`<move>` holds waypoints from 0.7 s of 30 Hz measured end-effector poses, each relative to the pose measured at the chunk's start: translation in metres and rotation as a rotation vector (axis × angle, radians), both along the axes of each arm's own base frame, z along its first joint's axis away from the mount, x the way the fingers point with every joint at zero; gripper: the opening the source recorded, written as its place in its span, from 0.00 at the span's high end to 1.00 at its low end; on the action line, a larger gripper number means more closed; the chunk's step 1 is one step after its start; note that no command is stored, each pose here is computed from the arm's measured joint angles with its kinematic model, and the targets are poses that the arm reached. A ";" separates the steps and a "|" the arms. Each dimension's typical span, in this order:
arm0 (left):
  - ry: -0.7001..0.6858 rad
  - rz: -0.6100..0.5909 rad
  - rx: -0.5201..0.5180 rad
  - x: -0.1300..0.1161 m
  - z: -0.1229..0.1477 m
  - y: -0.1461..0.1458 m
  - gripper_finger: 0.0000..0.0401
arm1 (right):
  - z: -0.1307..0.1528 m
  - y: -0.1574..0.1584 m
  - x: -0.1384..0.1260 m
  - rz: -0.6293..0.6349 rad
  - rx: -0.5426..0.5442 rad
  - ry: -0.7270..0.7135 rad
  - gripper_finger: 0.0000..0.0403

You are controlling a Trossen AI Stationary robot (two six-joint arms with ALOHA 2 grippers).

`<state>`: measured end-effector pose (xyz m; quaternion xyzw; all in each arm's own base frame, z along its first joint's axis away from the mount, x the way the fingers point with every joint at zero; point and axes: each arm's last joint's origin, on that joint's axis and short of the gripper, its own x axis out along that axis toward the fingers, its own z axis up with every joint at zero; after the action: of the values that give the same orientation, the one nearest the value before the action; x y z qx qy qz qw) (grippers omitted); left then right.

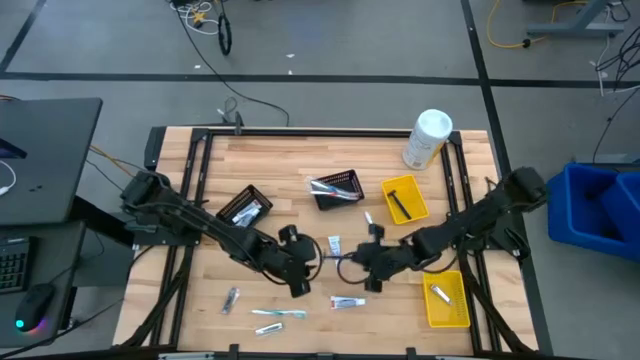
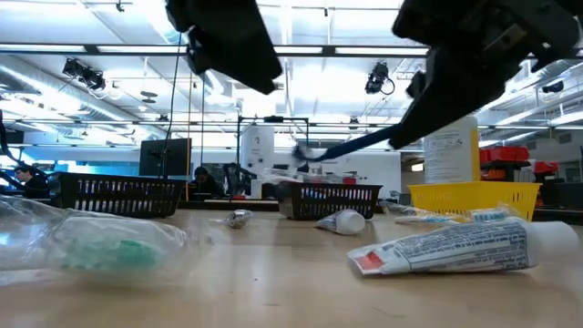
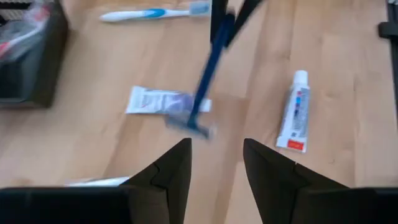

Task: Pick & Place Travel size toiletries
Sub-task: Put the blue razor into the top yellow basket

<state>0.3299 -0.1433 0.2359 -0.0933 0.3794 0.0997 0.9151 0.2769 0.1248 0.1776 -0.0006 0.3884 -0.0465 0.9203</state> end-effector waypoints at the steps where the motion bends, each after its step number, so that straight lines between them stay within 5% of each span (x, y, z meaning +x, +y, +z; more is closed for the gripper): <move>1: 0.007 0.007 0.004 -0.003 0.003 0.002 0.61 | 0.005 -0.003 -0.005 -0.030 -0.013 0.014 0.89; 8: 0.000 0.058 0.021 -0.006 0.007 0.006 0.61 | 0.037 -0.032 -0.050 -0.307 -0.113 0.078 0.89; 12: -0.021 0.134 -0.037 -0.006 0.007 0.006 0.61 | 0.045 -0.051 -0.078 -0.590 -0.117 0.104 0.89; 16: -0.030 0.146 -0.036 -0.006 0.007 0.007 0.61 | 0.039 -0.067 -0.100 -0.852 -0.112 0.137 0.89; 21: -0.051 0.150 -0.042 -0.004 0.009 0.006 0.61 | 0.013 -0.078 -0.110 -0.947 -0.074 0.224 0.89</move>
<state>0.3257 -0.1372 0.2444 -0.1433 0.3501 0.1576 0.9122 0.1664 0.0470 0.1908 0.1386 0.4407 -0.4734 0.7500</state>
